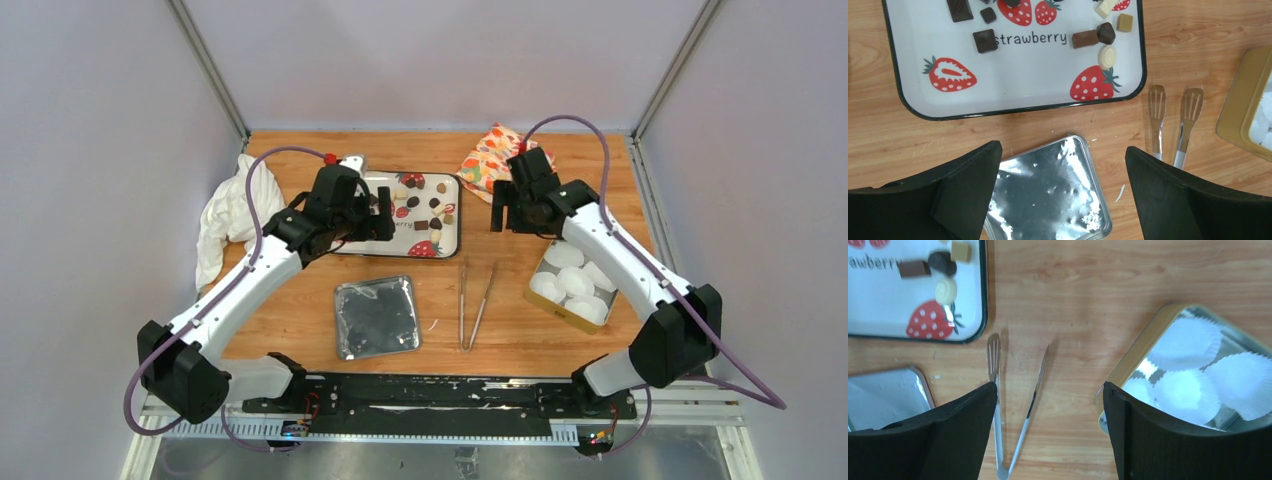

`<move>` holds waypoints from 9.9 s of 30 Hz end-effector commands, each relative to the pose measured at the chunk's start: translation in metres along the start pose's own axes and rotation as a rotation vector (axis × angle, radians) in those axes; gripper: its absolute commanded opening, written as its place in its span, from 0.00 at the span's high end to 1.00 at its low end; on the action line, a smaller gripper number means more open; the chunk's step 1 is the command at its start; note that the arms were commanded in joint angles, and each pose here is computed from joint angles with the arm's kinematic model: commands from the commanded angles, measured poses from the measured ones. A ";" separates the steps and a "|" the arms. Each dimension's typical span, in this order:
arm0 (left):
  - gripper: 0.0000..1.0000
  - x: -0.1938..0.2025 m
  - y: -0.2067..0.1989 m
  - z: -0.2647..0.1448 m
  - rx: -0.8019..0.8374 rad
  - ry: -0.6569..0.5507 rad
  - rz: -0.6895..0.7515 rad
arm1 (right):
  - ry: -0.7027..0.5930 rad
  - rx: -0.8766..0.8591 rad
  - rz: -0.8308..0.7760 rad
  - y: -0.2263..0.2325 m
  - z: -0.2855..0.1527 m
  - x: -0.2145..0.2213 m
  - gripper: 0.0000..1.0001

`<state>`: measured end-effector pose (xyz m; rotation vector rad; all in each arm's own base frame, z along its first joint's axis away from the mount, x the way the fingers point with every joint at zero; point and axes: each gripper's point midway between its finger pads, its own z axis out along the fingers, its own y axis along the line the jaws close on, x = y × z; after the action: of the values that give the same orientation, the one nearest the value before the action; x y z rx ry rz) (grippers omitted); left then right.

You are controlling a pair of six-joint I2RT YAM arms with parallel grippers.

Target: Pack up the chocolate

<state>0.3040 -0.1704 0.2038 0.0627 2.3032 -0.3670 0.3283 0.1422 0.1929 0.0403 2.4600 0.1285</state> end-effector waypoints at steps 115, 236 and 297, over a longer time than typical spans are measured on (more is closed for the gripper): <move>0.00 -0.025 -0.028 0.030 0.067 -0.004 -0.028 | 0.275 -0.105 -0.420 -0.009 0.091 0.144 0.24; 0.00 -0.060 0.190 0.280 -0.227 0.121 -0.378 | 0.290 -0.266 -0.296 0.043 -0.001 0.070 1.00; 0.00 -0.072 0.127 0.104 -0.234 0.107 -0.137 | 0.531 -0.136 -0.389 0.046 0.048 0.130 0.61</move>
<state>0.4506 -0.0788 0.1368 -0.2190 2.4904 -0.1894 0.2510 0.1951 0.0758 -0.5991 2.9344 0.1958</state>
